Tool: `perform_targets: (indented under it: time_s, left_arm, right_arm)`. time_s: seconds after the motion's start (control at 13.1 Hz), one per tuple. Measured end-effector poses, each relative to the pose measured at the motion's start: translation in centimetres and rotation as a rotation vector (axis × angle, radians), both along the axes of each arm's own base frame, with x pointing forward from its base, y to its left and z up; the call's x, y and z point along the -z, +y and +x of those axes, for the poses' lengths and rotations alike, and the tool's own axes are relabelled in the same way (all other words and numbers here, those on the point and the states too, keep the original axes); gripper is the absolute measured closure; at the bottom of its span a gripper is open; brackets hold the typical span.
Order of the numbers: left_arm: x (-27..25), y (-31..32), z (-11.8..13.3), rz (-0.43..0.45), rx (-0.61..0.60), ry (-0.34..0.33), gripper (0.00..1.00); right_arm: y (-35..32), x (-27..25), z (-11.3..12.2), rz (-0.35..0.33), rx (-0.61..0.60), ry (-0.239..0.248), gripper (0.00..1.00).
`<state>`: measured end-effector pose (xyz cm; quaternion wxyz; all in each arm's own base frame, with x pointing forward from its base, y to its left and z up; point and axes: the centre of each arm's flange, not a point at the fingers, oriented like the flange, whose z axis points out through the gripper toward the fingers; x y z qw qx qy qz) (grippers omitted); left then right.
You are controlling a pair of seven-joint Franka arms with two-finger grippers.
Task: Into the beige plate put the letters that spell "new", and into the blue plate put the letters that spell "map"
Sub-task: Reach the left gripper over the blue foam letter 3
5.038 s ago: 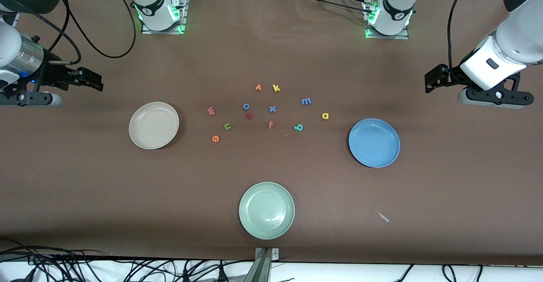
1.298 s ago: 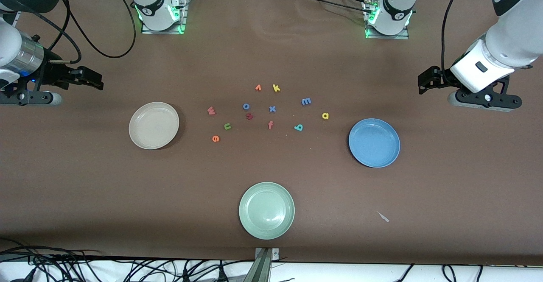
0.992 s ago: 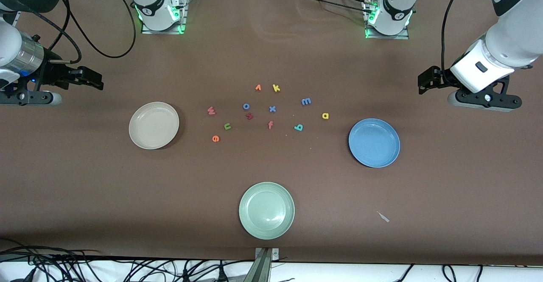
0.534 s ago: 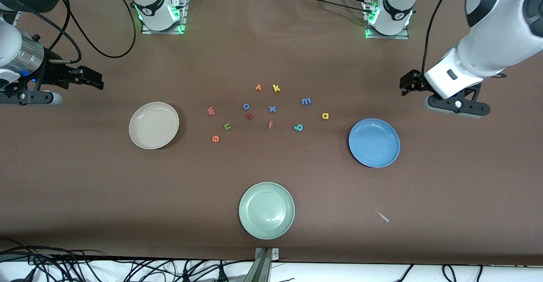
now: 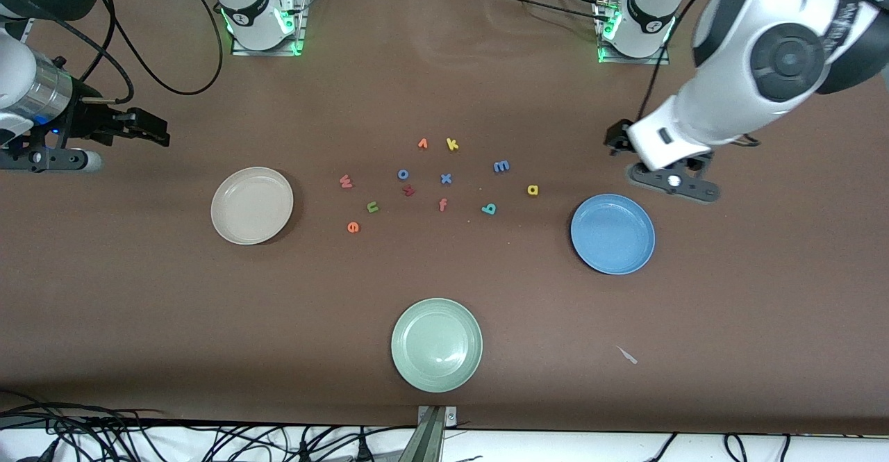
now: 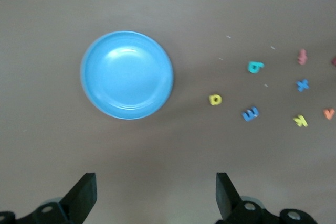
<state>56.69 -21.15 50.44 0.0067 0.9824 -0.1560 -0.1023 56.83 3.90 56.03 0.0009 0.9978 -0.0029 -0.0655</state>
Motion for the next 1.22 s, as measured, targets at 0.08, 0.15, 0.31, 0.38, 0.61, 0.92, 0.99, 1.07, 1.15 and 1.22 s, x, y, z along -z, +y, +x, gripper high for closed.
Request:
perform_targets:
  time_s: [0.08, 0.15, 0.31, 0.38, 0.61, 0.92, 0.99, 1.07, 1.15, 1.22]
  left_arm:
    - [1.0, -2.7, -0.8, 0.001, 0.047, 0.017, 0.0]
    - [2.2, -5.4, -1.7, 0.005, 0.094, 0.036, 0.0]
    - [5.3, -10.4, -3.1, 0.007, 0.175, 0.06, 0.0]
    - [7.2, -12.4, -3.5, 0.005, 0.21, 0.068, 0.0]
    - [12.9, -16.8, -4.7, -0.016, 0.328, 0.089, 0.0]
    - [20.7, -18.7, -7.8, -0.082, 0.523, 0.055, 0.0]
    - [21.6, -18.2, -8.1, -0.092, 0.574, 0.061, 0.0]
    - [22.1, -17.9, -8.2, -0.101, 0.62, 0.068, 0.0]
    - [22.6, -17.7, -8.3, -0.115, 0.678, 0.068, 0.0]
    - [23.2, -17.5, -8.4, -0.135, 0.738, 0.052, 0.0]
  right_arm:
    - [0.0, 0.0, 0.0, 0.0, 0.0, 0.0, 0.0]
    - [0.0, 0.0, 0.0, 0.0, 0.0, 0.0, 0.0]
    - [0.0, 0.0, 0.0, 0.0, -0.001, 0.0, 0.0]
    - [0.0, 0.0, 0.0, 0.0, -0.001, 0.0, 0.0]
    - [0.1, -0.1, 0.0, 0.0, -0.001, 0.0, 0.0]
    - [0.1, -0.1, 0.0, 0.0, -0.001, 0.0, 0.0]
    - [0.1, -0.1, 0.0, 0.0, -0.001, 0.0, 0.0]
    - [0.1, -0.1, 0.0, 0.0, -0.001, -0.001, 0.0]
    - [0.1, -0.1, 0.0, 0.0, -0.001, -0.001, 0.0]
    - [0.2, -0.1, 0.0, 0.004, -0.001, 0.0, 0.0]
